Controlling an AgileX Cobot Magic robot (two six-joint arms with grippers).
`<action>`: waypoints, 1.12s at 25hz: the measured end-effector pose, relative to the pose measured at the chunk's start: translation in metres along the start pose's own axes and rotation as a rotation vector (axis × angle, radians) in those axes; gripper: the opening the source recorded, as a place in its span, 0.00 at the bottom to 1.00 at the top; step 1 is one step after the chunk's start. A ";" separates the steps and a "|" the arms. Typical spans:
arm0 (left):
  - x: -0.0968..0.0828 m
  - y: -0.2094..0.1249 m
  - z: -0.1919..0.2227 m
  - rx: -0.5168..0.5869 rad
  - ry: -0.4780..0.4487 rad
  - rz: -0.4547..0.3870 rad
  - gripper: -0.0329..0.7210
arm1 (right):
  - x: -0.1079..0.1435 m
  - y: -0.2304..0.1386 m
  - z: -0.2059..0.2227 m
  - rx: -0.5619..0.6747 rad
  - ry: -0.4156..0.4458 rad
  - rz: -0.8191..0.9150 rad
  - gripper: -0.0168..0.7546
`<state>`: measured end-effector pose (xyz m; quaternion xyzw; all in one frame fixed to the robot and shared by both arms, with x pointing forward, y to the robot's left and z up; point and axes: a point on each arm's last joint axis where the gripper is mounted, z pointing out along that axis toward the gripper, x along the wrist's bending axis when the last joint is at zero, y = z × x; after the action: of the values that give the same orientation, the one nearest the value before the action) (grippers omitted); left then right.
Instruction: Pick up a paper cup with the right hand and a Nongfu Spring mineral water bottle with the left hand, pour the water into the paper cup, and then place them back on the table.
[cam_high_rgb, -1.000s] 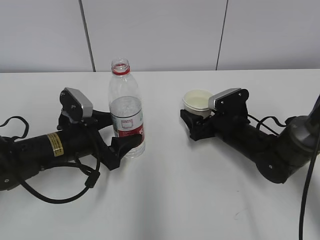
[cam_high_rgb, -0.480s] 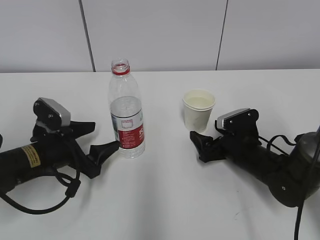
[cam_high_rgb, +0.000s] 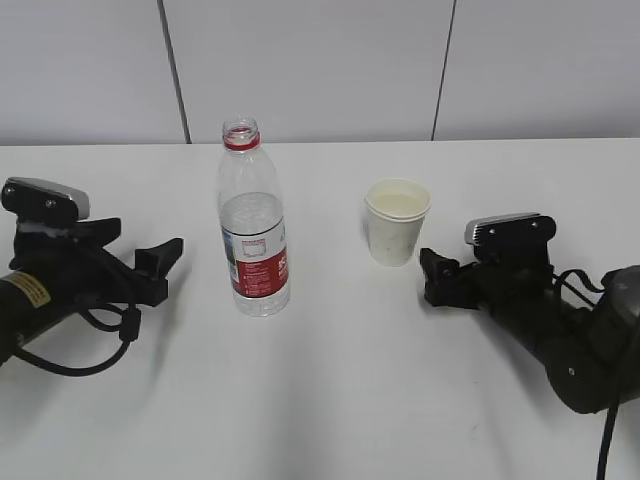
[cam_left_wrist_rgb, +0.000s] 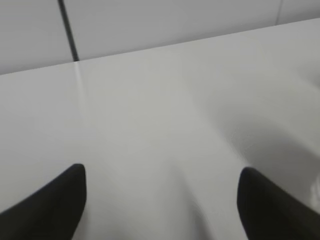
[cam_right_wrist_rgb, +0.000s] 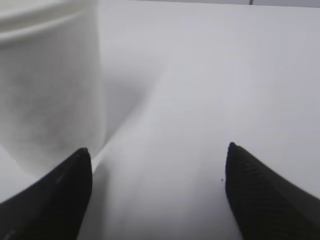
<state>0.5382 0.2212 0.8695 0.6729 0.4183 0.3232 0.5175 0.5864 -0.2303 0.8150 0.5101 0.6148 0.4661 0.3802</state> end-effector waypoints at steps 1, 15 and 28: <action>0.004 0.000 -0.001 -0.001 0.025 0.001 0.79 | -0.003 0.001 -0.001 -0.001 -0.022 0.009 0.82; 0.032 0.005 0.000 -0.021 0.266 0.027 0.79 | -0.067 0.013 0.002 -0.040 -0.214 0.071 0.78; 0.045 0.074 0.022 0.163 0.263 0.008 0.78 | -0.068 0.060 0.007 0.277 -0.181 0.116 0.78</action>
<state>0.5944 0.2438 0.9357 0.6663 0.5045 0.3757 0.4004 0.6219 -0.2933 0.8702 0.6322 0.6057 0.3504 0.3325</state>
